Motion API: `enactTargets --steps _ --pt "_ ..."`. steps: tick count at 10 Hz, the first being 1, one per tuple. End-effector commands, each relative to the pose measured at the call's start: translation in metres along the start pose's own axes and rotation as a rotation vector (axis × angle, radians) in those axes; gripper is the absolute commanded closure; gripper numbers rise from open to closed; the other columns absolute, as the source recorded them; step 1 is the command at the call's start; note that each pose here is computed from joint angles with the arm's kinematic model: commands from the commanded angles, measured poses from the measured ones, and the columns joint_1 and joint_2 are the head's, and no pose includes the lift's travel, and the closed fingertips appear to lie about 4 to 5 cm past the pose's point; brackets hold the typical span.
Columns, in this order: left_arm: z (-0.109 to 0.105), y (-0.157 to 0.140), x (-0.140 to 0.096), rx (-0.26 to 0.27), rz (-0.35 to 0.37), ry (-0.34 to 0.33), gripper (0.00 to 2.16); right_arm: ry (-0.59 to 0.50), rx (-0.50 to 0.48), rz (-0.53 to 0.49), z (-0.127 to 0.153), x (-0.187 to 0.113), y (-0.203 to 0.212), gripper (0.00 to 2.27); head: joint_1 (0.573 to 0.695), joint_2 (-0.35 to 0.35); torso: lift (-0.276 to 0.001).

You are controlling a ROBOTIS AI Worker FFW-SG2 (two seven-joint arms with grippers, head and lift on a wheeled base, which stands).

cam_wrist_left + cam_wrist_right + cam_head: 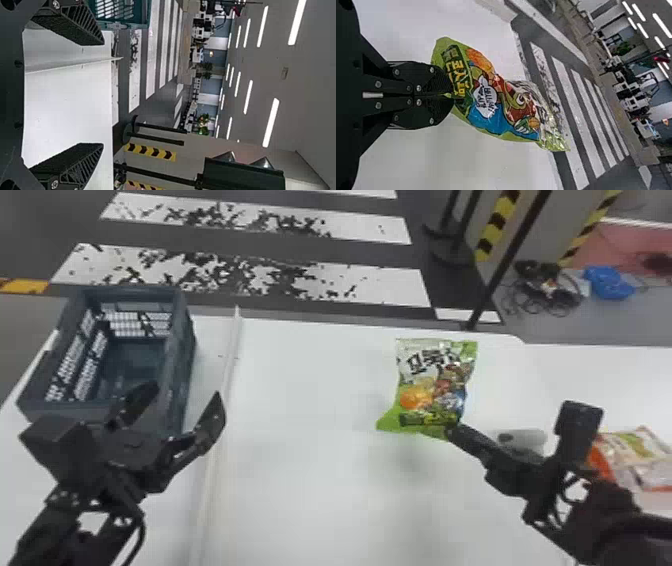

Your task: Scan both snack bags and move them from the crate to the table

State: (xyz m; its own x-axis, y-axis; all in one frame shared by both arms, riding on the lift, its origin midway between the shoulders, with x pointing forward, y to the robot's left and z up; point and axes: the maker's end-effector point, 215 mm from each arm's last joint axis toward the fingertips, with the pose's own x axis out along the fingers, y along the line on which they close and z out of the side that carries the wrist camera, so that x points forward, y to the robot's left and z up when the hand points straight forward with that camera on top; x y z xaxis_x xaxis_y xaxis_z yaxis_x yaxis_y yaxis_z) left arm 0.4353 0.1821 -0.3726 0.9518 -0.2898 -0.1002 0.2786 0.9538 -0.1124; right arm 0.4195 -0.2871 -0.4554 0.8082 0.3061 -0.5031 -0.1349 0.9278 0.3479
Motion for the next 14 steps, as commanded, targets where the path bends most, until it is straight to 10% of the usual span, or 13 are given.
enactTargets --steps 1,7,10,13,14 --pt "0.001 0.002 0.0 -0.001 0.002 -0.002 0.09 0.031 -0.308 -0.122 0.007 0.002 0.002 2.26 0.695 -0.137 -0.088" --pt "0.001 0.004 -0.001 -0.005 -0.001 -0.001 0.09 0.144 -1.286 -0.678 0.025 -0.024 -0.008 2.26 0.695 -0.153 -0.088" --pt "0.0 0.004 -0.001 -0.006 -0.002 0.004 0.09 0.206 -1.577 -0.734 -0.006 -0.019 0.013 2.09 0.695 -0.147 -0.088" --pt "-0.002 0.004 -0.001 -0.005 -0.002 0.01 0.09 0.254 -1.59 -0.63 -0.053 -0.014 0.042 0.04 0.695 -0.104 -0.088" --pt "-0.003 0.004 -0.001 -0.005 -0.002 0.013 0.09 0.26 -1.546 -0.583 -0.063 -0.012 0.051 0.0 0.695 -0.089 -0.088"
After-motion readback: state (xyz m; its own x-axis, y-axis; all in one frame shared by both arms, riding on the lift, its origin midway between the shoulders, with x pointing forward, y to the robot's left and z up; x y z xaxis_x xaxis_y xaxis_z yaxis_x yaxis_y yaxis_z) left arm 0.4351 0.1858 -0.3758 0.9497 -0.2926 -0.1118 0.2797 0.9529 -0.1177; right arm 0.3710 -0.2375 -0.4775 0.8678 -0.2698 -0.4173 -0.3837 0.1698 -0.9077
